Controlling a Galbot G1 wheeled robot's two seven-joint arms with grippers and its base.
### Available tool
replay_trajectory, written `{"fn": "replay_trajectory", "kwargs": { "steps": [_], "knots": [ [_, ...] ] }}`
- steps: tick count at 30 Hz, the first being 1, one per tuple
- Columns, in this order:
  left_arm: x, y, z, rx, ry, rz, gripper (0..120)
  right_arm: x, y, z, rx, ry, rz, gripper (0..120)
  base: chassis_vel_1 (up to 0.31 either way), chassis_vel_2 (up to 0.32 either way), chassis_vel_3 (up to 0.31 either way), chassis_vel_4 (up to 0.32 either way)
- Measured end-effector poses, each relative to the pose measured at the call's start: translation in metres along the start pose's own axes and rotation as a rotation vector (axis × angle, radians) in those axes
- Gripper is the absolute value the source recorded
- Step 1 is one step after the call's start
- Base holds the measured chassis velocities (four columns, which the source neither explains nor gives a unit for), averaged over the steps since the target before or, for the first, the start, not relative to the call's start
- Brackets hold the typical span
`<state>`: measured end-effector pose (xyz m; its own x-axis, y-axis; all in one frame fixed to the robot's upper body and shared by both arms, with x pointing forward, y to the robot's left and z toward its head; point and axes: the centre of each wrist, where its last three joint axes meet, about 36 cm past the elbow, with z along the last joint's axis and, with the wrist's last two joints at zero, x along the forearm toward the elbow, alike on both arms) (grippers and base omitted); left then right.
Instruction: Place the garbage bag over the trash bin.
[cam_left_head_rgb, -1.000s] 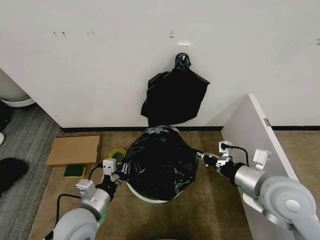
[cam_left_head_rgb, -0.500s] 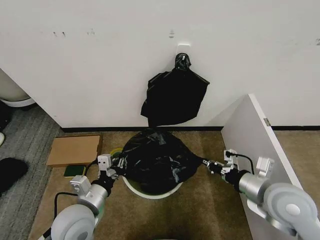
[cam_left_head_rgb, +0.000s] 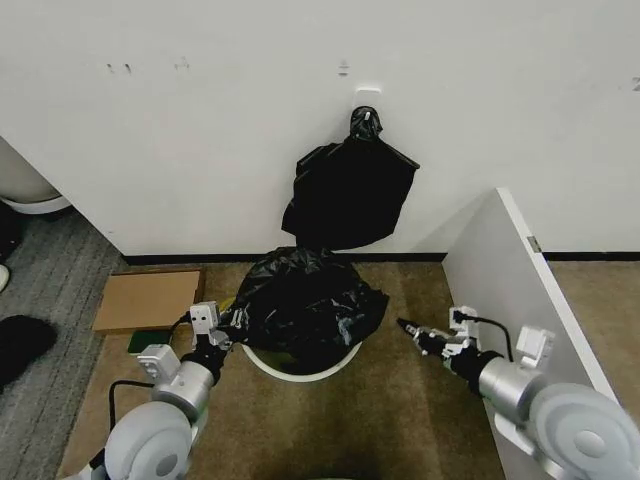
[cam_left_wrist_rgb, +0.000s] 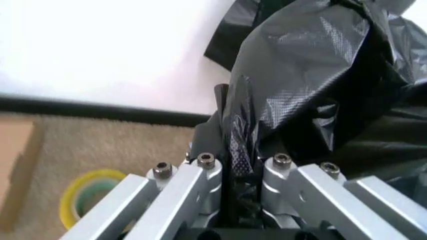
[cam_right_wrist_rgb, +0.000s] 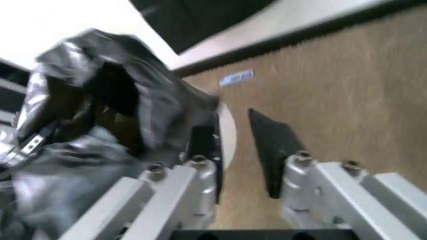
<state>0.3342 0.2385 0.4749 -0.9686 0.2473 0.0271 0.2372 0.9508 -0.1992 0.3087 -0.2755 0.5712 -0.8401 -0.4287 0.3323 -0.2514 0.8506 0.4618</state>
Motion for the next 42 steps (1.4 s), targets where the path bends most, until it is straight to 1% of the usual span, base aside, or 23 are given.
{"fn": "replay_trajectory", "kwargs": {
  "steps": [3,5,7,8,11,12,13,14,15,18,19,20,22,26,33,36,42],
  "knots": [
    [0.002,-0.003,0.006,-0.049,-0.025,0.025,4,0.014,0.014,-0.003,0.071,0.003,-0.057,30,0.000,0.000,0.000,0.000],
    [0.002,-0.004,0.011,-0.073,-0.038,0.038,4,0.016,0.018,-0.003,0.113,0.037,-0.090,39,0.000,0.000,0.000,0.000],
    [0.001,-0.003,0.014,-0.098,-0.052,0.046,4,0.014,0.022,-0.002,0.160,0.085,-0.102,47,0.000,0.000,0.000,0.000],
    [0.001,-0.003,0.014,-0.098,-0.052,0.046,4,0.014,0.022,-0.002,0.160,0.085,-0.102,47,0.000,0.000,0.000,0.000],
    [0.002,-0.003,0.018,-0.133,-0.075,0.060,4,0.006,0.032,0.001,0.258,0.146,-0.110,61,0.000,0.000,0.000,0.000],
    [0.002,-0.003,0.019,-0.141,-0.080,0.064,4,0.003,0.035,0.001,0.286,0.157,-0.116,62,0.000,0.000,0.000,0.000],
    [0.003,-0.004,0.019,-0.149,-0.086,0.069,4,0.001,0.039,0.000,0.310,0.167,-0.125,69,0.000,0.000,0.000,0.000],
    [0.003,-0.004,0.020,-0.152,-0.090,0.071,4,-0.002,0.043,-0.001,0.330,0.175,-0.137,70,0.000,0.000,0.000,0.000],
    [0.003,-0.004,0.020,-0.152,-0.090,0.071,4,-0.002,0.043,-0.001,0.330,0.175,-0.137,70,0.000,0.000,0.000,0.000],
    [0.005,-0.005,0.022,-0.158,-0.093,0.077,4,-0.009,0.054,-0.005,0.361,0.196,-0.183,86,0.000,0.000,0.000,0.000],
    [0.005,-0.005,0.022,-0.159,-0.093,0.077,4,-0.009,0.055,-0.005,0.361,0.198,-0.186,86,0.000,0.000,0.000,0.000],
    [0.006,-0.006,0.023,-0.166,-0.098,0.082,4,-0.012,0.059,-0.006,0.361,0.214,-0.207,94,0.000,0.000,0.000,0.000],
    [0.006,-0.006,0.024,-0.172,-0.102,0.085,4,-0.013,0.061,-0.003,0.350,0.242,-0.224,98,0.000,0.000,0.000,0.000],
    [0.006,-0.006,0.025,-0.175,-0.102,0.089,4,-0.015,0.063,0.000,0.321,0.268,-0.247,100,0.000,0.000,0.000,0.000],
    [0.007,-0.009,0.023,-0.183,-0.110,0.101,4,-0.019,0.072,-0.007,0.281,0.262,-0.323,100,0.000,0.000,0.000,0.000],
    [0.009,-0.010,0.022,-0.184,-0.112,0.107,4,-0.023,0.075,-0.009,0.278,0.272,-0.345,100,0.000,0.000,0.000,0.000],
    [0.011,-0.011,0.020,-0.185,-0.115,0.113,4,-0.038,0.074,-0.003,0.303,0.303,-0.336,100,0.000,0.000,0.000,0.000]
  ]
}}
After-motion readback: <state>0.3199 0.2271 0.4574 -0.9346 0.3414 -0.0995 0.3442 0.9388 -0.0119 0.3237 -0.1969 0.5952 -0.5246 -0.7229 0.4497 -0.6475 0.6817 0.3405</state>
